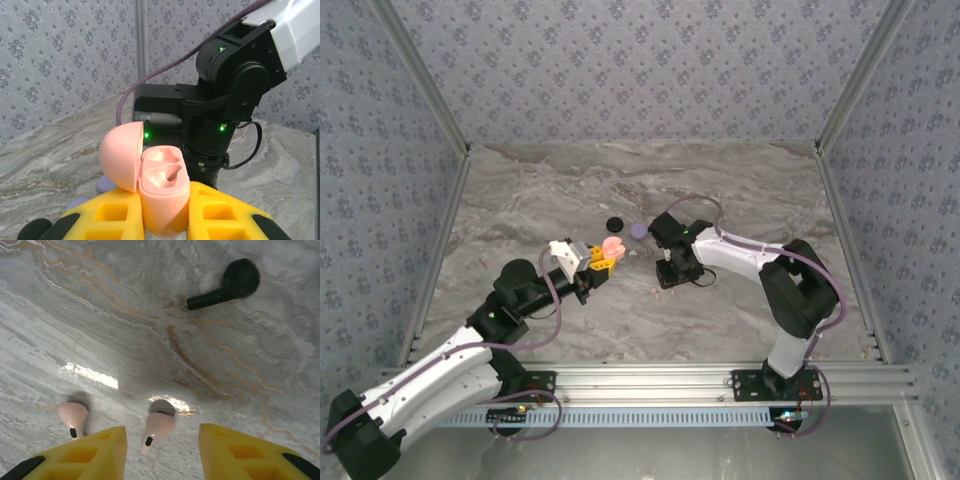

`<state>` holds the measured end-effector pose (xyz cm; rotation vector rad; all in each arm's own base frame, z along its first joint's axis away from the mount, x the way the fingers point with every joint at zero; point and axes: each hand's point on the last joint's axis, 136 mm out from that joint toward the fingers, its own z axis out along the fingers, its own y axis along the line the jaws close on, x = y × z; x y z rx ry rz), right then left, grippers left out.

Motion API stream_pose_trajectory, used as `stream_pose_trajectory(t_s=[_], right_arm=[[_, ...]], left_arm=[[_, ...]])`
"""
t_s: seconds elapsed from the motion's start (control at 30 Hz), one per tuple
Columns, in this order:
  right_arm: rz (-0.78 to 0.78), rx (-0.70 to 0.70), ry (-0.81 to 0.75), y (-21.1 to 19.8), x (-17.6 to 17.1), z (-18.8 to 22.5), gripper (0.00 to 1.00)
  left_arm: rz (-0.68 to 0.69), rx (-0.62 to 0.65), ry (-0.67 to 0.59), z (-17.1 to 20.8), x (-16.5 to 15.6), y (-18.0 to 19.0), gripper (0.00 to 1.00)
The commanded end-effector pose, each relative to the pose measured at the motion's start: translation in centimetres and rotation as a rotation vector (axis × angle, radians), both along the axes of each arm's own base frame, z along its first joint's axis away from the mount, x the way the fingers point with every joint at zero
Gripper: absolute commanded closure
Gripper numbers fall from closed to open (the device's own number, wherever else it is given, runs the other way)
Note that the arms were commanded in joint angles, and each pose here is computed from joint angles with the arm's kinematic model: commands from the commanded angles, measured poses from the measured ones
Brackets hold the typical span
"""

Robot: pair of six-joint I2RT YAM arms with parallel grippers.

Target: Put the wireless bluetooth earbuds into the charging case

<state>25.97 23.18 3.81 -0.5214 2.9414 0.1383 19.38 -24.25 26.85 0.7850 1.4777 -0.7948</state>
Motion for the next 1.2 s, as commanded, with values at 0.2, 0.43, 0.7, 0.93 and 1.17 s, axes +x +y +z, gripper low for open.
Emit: stream_pose_trajectory(t_s=[0.2, 0.43, 0.7, 0.93, 1.17], right_arm=[[-0.018, -0.021, 0.060, 0.3, -0.5, -1.3, 0.58], [-0.014, -0.039, 0.084, 0.3, -0.8, -2.0, 0.63], [-0.012, -0.051, 0.103, 0.1, -1.1, -2.6, 0.69], [-0.012, -0.031, 0.080, 0.2, -1.0, -1.4, 0.77], [-0.012, 0.019, -0.110, -0.2, 0.6, 4.3, 0.78]], left_arm=[[0.007, -0.010, -0.018, 0.6, -0.1, 0.1, 1.00], [0.009, -0.009, -0.017, 0.6, -0.1, 0.2, 1.00], [0.012, -0.007, -0.012, 0.5, 0.0, 0.2, 1.00], [0.014, -0.003, -0.006, 0.3, 0.0, 0.2, 1.00], [0.012, -0.010, 0.013, -0.4, 0.3, -0.2, 1.00]])
